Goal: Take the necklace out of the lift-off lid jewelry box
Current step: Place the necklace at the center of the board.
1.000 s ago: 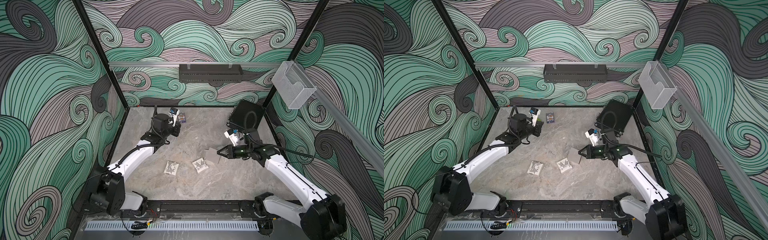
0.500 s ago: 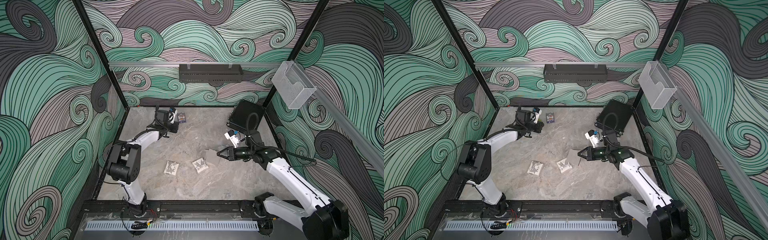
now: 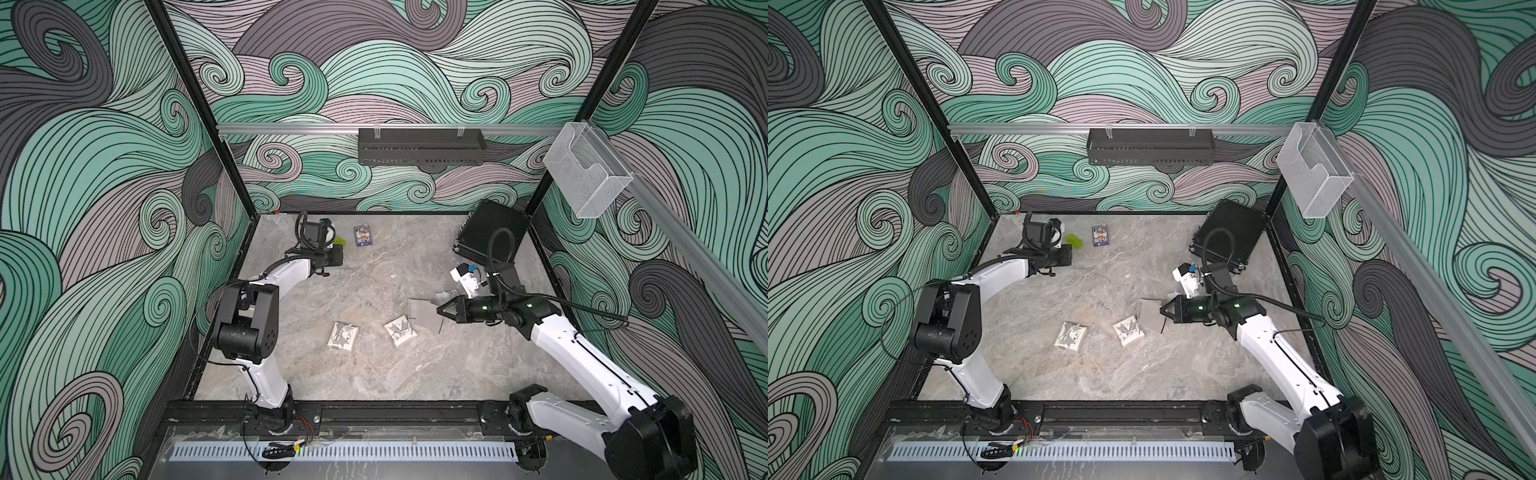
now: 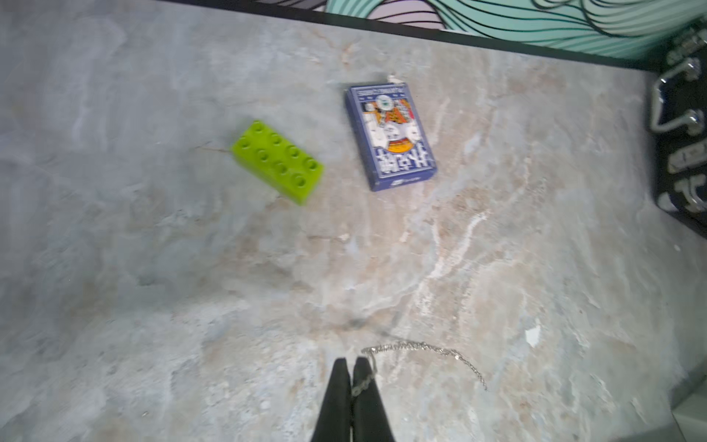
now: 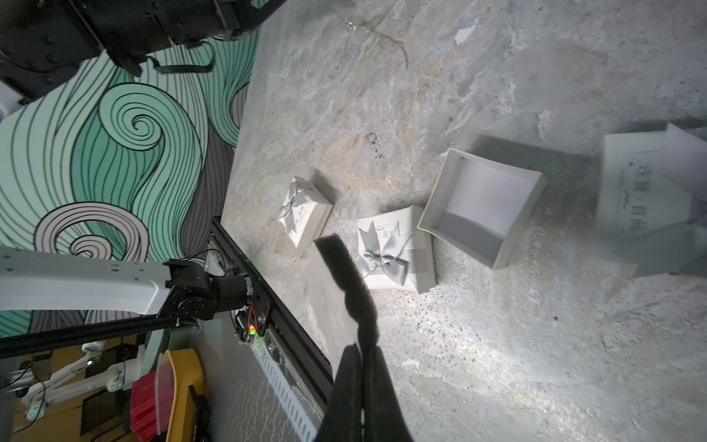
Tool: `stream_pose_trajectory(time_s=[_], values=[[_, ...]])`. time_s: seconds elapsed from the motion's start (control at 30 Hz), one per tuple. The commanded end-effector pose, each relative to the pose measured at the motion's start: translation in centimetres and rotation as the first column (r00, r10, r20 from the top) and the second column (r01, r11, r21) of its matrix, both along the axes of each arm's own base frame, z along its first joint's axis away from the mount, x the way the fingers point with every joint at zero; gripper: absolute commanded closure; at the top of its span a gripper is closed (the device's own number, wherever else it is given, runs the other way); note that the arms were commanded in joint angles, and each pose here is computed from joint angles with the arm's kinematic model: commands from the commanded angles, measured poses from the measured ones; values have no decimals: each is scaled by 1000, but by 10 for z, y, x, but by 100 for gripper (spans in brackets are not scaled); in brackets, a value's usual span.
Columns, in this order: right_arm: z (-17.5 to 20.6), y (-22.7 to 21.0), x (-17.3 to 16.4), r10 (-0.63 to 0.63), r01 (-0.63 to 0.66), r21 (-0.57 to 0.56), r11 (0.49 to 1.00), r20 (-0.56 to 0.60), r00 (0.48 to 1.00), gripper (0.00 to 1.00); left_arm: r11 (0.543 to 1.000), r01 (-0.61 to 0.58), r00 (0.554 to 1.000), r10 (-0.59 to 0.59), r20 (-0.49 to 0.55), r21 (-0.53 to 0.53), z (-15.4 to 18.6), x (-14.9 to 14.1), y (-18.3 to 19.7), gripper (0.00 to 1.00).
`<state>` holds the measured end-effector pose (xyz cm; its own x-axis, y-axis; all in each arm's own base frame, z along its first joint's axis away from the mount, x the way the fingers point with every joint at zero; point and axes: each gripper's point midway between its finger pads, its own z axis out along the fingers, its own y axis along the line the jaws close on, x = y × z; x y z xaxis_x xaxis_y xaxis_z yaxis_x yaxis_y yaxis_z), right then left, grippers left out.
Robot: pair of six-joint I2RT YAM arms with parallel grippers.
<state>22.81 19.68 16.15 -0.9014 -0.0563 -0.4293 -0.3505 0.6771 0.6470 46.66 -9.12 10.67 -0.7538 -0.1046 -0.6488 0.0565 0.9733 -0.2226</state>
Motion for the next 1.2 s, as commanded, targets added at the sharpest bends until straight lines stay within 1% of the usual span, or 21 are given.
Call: stream_pose_trajectory(time_s=[0.0, 0.17, 0.33, 0.43, 0.67, 0.8, 0.87, 1.0, 1.07, 1.17], values=[[-14, -10, 9, -27, 28, -110, 994, 8, 1000, 100, 995, -100, 992, 97, -78, -26, -13, -9, 19, 100], [-27, -18, 18, -30, 28, -230, 973, -5, 1000, 100, 985, -152, 981, 140, -133, -82, -24, -11, 30, 100], [-40, -18, 23, -22, 10, -286, 958, -39, 999, 100, 969, -230, 960, 210, -185, -90, -32, -18, 52, 100], [-45, -13, 24, 0, -17, -299, 954, -55, 999, 100, 955, -276, 946, 250, -204, -108, -35, -22, 66, 98], [-45, 0, 37, 32, -46, -301, 952, -51, 998, 100, 926, -348, 919, 305, -249, -149, -45, -32, 92, 94], [-45, 2, 47, 38, -49, -316, 947, -44, 998, 100, 907, -385, 905, 334, -262, -171, -51, -38, 104, 88], [-47, 2, 52, 39, -51, -335, 941, -42, 998, 100, 902, -393, 902, 340, -265, -180, -51, -40, 107, 81], [-53, 4, 59, 50, -69, -355, 932, -61, 997, 100, 900, -396, 901, 343, -268, -181, -50, -42, 111, 72], [-57, 5, 61, 56, -79, -360, 930, -73, 996, 100, 900, -399, 900, 346, -266, -178, -49, -43, 112, 69], [-62, 5, 62, 61, -89, -371, 924, -86, 994, 100, 907, -376, 913, 328, -243, -188, -42, -44, 110, 64]])
